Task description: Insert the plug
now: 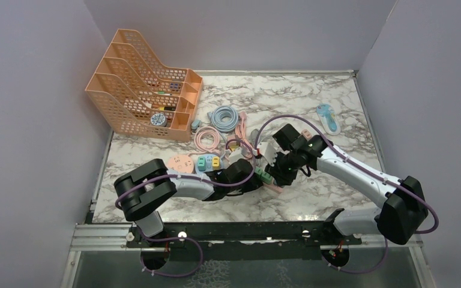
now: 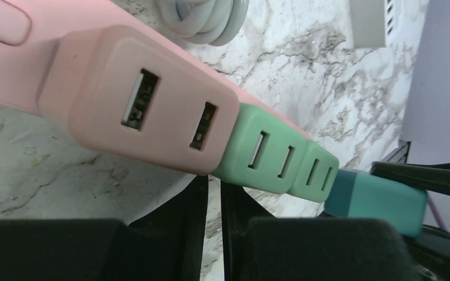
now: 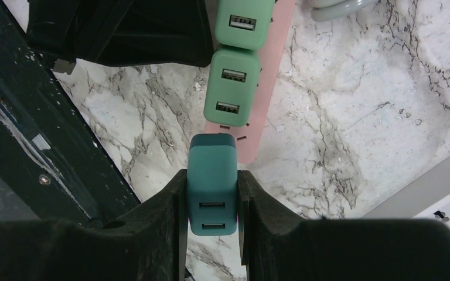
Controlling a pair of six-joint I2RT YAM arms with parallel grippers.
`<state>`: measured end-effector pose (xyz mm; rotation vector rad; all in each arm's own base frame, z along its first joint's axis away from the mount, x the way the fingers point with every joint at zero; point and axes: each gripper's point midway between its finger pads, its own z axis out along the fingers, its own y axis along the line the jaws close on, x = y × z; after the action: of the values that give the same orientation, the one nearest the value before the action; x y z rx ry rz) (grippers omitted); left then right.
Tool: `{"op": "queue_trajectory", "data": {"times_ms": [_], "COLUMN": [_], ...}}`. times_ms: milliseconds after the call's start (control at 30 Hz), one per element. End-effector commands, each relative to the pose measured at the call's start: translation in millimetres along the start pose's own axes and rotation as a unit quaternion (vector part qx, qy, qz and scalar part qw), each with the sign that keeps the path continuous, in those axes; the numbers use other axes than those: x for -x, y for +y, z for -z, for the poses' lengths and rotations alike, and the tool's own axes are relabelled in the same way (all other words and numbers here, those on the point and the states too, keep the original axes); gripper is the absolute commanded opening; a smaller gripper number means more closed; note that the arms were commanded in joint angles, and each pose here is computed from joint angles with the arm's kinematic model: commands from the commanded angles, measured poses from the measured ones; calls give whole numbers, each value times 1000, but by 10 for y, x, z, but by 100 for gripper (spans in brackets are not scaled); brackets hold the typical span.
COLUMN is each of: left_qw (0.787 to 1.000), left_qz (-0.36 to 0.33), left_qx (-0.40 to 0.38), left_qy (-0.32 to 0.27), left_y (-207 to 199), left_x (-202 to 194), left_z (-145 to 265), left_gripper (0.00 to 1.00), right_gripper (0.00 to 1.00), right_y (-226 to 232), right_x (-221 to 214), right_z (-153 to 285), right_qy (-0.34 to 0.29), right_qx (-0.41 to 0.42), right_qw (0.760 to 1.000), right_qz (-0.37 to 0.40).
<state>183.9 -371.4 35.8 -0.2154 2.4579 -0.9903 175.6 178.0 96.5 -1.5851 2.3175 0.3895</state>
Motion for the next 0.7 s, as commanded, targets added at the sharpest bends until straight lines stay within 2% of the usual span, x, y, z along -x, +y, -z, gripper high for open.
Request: {"op": "queue_trajectory", "data": {"times_ms": [0, 267, 400, 667], "left_qw": [997, 996, 995, 988], "left_qz": [43, 46, 40, 16], "left_qx": [-46, -28, -25, -7], "left_qy": [-47, -70, -84, -155], "left_y": [-243, -23, 2, -144], "left_x": [234, 276, 340, 752], "left_z": [71, 234, 318, 735], "left_gripper": [15, 15, 15, 15], "right_gripper": [3, 3, 3, 3], "right_y": [-99, -185, -158, -123], "right_x": [52, 269, 231, 138], "right_z": [-31, 63, -4, -111], "right_qy": [0, -33, -23, -4], "right_qx": [-25, -44, -31, -14], "right_qw": [1000, 998, 999, 1000], "right_qz": [-1, -2, -3, 9]}}
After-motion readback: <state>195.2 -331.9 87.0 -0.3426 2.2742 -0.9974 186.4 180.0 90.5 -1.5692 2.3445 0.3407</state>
